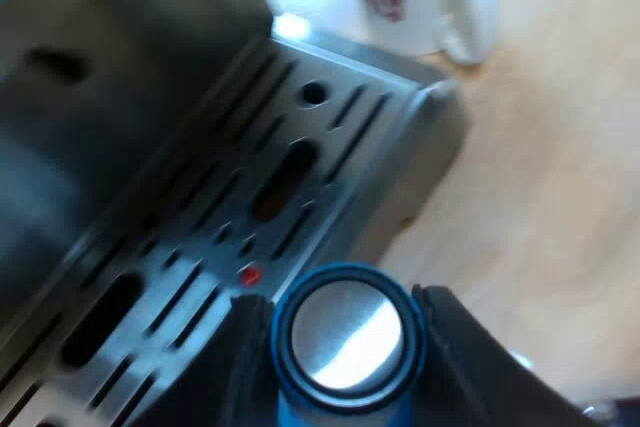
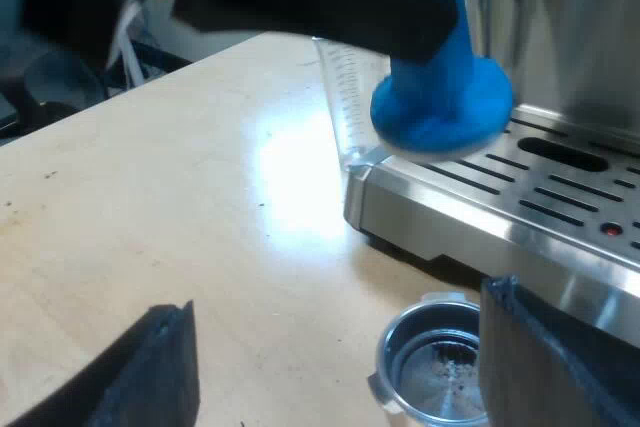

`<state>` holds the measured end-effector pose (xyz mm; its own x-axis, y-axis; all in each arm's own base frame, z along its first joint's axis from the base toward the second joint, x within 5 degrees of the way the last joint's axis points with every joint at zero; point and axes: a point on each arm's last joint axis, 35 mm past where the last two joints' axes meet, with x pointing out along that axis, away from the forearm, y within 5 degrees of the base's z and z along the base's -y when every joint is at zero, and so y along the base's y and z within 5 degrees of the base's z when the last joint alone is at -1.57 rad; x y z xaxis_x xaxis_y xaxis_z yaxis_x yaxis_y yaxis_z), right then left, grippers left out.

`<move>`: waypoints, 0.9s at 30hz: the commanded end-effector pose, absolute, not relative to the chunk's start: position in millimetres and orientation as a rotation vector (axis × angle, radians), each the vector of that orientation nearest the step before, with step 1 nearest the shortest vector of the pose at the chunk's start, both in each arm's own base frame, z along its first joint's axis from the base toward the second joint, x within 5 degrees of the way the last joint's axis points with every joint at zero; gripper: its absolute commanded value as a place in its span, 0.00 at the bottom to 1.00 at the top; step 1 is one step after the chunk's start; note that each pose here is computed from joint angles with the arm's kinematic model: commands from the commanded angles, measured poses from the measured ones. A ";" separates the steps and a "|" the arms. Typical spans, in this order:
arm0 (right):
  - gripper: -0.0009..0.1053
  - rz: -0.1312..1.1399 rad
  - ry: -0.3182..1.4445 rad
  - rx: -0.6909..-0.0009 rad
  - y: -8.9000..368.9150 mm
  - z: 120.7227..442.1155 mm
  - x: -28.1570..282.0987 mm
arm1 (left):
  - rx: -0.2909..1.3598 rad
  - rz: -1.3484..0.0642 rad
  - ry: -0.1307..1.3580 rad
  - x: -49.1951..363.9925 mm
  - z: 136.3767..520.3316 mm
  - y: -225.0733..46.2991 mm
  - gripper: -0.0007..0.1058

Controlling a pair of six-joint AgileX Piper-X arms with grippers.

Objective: Grind coffee beans and then tamp

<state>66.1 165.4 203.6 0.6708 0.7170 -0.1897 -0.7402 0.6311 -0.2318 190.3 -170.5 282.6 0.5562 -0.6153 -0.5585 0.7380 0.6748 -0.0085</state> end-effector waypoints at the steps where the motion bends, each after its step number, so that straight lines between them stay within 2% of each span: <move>1: 0.59 0.836 0.052 -0.295 167.0 210.2 65.2 | 0.227 -0.734 0.593 196.1 285.2 -156.1 0.01; 7: 0.59 0.824 0.055 -0.299 166.6 209.9 65.6 | 0.229 -0.650 0.721 201.4 274.1 -134.2 0.01; 11: 0.59 0.824 0.055 -0.299 166.6 209.9 65.6 | 0.212 -0.605 0.746 205.3 263.6 -122.5 0.01; 17: 0.59 0.824 0.055 -0.299 166.6 209.9 65.6 | 0.155 -0.600 0.823 204.6 236.8 -102.8 0.01; 27: 0.59 0.826 0.101 -0.351 165.1 202.8 65.1 | 0.083 -0.633 0.763 197.8 195.2 -87.5 0.01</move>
<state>65.0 164.2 198.2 0.6735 0.7009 -0.2349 -0.7384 0.6229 -0.2584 197.3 -87.0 192.4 0.5281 -0.4857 -0.6966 0.5562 0.8177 -0.1485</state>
